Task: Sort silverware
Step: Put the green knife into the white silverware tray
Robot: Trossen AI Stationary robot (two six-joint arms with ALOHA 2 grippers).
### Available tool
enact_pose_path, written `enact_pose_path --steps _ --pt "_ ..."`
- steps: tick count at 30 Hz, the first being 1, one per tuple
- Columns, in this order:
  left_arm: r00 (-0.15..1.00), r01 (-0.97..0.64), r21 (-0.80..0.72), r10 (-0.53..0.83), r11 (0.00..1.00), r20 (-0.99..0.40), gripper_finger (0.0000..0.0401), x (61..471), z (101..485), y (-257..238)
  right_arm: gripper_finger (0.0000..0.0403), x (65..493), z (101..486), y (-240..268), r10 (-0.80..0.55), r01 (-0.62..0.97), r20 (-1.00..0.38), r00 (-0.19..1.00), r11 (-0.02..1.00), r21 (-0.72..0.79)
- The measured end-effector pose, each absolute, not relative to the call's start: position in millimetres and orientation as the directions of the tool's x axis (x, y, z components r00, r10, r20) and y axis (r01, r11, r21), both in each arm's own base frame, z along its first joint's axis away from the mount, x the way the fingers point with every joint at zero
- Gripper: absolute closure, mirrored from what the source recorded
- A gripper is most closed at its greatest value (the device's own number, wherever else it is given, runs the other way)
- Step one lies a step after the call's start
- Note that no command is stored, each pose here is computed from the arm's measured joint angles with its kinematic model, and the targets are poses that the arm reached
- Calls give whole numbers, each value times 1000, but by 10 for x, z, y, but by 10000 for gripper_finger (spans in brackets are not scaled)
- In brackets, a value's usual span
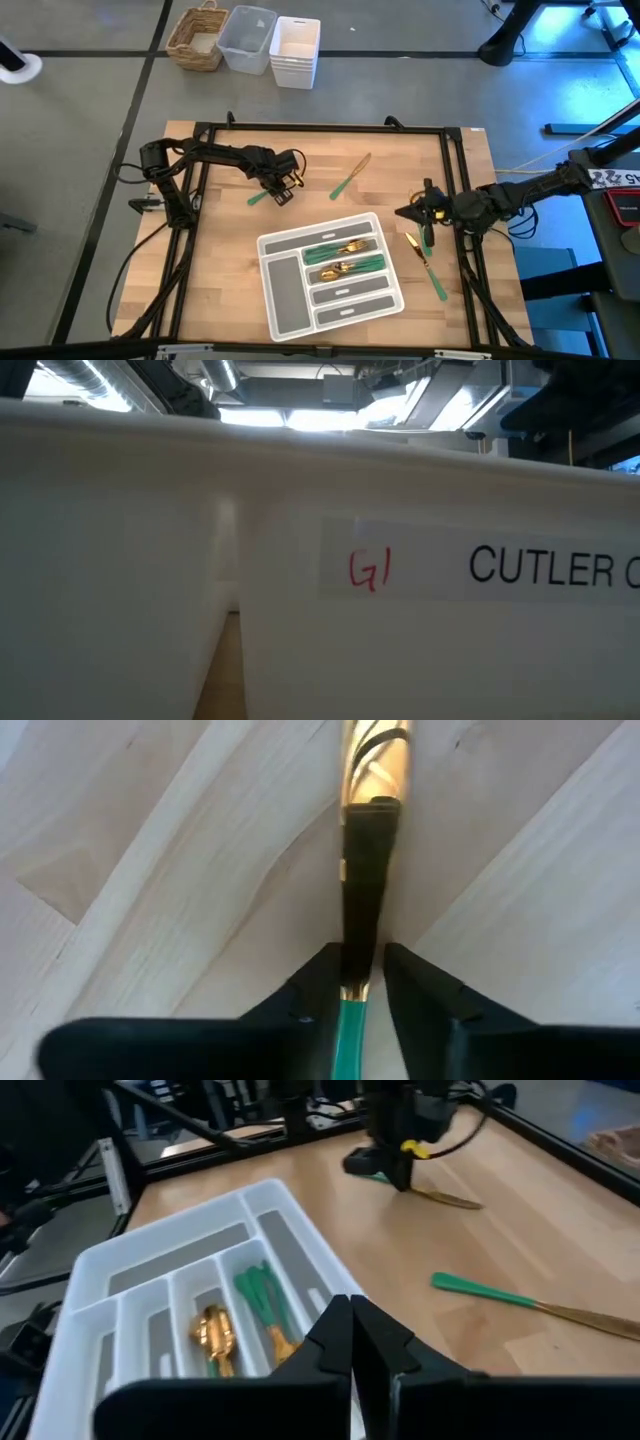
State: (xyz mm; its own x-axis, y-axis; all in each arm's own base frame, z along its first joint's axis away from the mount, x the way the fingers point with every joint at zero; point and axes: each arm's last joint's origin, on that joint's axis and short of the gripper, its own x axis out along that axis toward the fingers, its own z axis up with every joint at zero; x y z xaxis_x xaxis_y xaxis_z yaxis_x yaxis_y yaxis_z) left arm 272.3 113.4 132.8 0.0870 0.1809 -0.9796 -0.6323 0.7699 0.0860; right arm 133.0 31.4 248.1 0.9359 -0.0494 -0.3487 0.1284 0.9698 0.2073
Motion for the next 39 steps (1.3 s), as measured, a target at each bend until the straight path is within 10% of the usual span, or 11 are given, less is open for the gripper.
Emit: enact_pose_path --steps 8,39 --pt "89 -626 86 180 775 -980 386 2724 1328 1134 402 1420 2425 188 -56 159 -400 915 960 230" --pt "145 -603 38 156 797 -977 397 2873 1507 1181 402 1650 2178 196 -58 199 -559 827 961 195"
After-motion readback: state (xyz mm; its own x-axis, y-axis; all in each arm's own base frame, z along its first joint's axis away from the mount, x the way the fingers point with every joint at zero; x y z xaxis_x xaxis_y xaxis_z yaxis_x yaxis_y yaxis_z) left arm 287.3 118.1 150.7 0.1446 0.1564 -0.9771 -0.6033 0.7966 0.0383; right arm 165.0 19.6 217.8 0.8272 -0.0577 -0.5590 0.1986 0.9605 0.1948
